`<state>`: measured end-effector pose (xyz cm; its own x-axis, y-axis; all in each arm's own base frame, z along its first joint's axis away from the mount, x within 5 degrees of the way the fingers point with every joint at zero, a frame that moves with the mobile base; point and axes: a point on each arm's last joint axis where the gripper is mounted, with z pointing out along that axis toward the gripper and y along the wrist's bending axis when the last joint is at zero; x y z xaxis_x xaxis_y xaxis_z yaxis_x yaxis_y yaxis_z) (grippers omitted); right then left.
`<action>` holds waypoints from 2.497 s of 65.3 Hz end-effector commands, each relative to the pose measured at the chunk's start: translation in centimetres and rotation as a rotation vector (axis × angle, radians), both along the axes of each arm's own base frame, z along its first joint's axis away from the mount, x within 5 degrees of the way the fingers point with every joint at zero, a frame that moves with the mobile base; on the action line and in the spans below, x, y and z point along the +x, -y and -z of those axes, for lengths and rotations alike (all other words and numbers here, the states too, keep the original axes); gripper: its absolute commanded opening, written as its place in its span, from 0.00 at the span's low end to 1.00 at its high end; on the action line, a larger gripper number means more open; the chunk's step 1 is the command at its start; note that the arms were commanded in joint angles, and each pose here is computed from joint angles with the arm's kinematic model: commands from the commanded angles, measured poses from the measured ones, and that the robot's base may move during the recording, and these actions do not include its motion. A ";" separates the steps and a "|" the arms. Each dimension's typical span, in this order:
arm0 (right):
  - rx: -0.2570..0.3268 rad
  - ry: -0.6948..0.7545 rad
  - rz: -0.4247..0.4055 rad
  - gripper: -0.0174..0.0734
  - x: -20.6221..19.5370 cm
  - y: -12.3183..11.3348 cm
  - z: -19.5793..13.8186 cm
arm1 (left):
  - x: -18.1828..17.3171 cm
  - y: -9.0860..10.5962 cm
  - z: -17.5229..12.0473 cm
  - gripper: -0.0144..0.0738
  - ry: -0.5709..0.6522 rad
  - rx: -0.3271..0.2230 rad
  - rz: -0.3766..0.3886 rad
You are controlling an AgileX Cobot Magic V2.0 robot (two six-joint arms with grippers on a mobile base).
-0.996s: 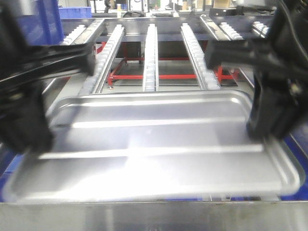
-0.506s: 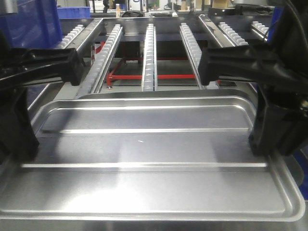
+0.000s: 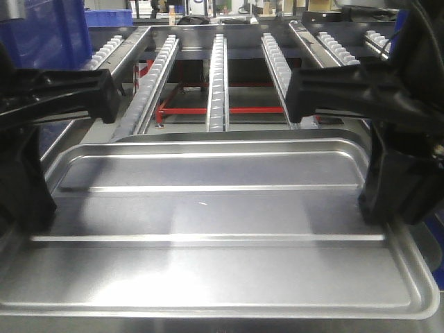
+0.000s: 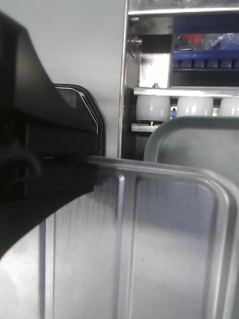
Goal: Grab silver tray and place in blue box
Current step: 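Lift the silver tray off the rollers with both grippers, then hold the tray in both grippers while the base turns away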
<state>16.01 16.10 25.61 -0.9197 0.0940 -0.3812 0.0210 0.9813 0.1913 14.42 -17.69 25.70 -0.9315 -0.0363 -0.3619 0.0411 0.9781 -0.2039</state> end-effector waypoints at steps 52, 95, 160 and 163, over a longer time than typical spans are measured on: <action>0.044 0.061 -0.016 0.26 0.1 -0.1 -1.5 | 0.1 0.1 -1.5 0.05 0.054 -0.058 -0.011; 0.037 0.056 -0.013 0.26 0.0 0.0 -1.5 | 0.1 0.1 -1.5 0.05 0.054 -0.058 -0.011; -0.107 -0.047 0.032 0.26 -0.7 1.3 -0.9 | 0.1 0.1 -1.5 0.05 0.053 -0.059 -0.012; -0.117 -0.054 0.035 0.26 -0.8 1.4 -0.9 | 0.1 0.1 -1.5 0.05 0.053 -0.059 -0.012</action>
<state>15.54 15.47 25.43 -0.9373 0.0955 -0.3352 0.0563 0.9906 0.1250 14.31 -18.05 25.77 -0.9328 -0.0448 -0.3577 0.0449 0.9701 -0.2386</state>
